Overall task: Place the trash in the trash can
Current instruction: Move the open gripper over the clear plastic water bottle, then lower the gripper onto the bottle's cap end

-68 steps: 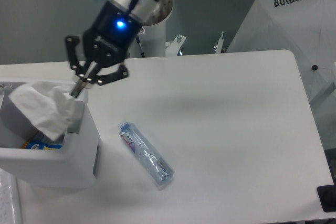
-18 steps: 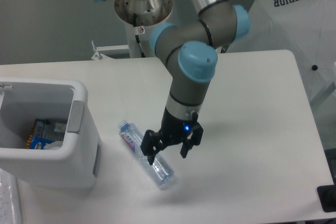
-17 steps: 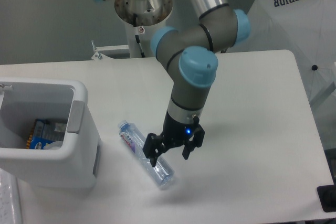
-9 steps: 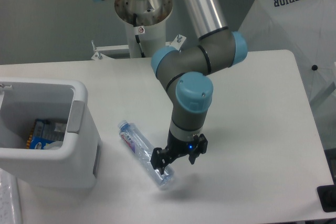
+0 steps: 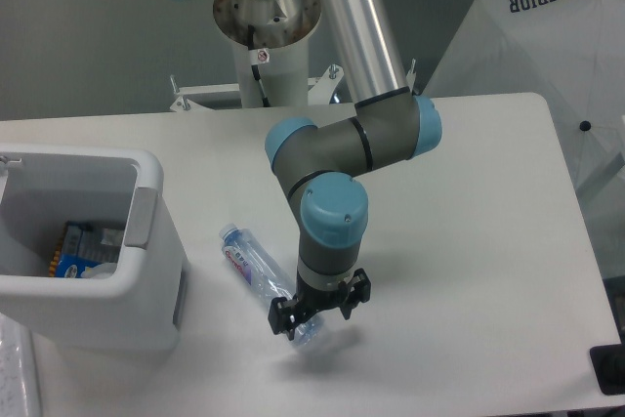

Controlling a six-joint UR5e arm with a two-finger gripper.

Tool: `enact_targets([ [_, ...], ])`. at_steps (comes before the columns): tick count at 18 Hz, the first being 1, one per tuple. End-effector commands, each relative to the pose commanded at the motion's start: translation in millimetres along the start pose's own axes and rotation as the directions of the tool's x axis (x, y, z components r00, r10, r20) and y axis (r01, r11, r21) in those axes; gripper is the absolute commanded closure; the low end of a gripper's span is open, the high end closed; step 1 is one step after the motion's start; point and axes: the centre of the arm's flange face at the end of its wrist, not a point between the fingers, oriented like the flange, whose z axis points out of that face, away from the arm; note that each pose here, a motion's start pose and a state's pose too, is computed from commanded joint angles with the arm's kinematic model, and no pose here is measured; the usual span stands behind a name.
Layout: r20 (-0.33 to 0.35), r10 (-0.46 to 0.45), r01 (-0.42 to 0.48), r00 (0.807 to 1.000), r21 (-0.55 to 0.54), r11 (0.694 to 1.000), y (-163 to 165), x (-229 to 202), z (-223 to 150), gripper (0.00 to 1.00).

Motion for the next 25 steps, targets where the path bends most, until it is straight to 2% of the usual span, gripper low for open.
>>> enact_targets([
  [5, 0.028, 0.012, -0.011, 1.0, -0.02, 1.0, 1.6, 5.9, 17.2, 0.0],
  [17, 0.054, 0.033, -0.03, 0.998, -0.044, 0.999, 10.0, 19.1, 31.8, 0.02],
  [18, 0.054, 0.033, -0.03, 0.998, -0.046, 0.998, 10.5, 19.0, 32.4, 0.04],
  [20, 0.06, 0.016, -0.013, 0.998, -0.046, 0.999, 10.7, 18.5, 32.5, 0.15],
  [23, 0.074, 0.009, -0.006, 0.997, -0.043, 0.999, 10.4, 17.2, 32.3, 0.18],
  [25, 0.075, 0.011, -0.007, 0.997, -0.043, 0.999, 10.4, 17.0, 32.3, 0.25],
])
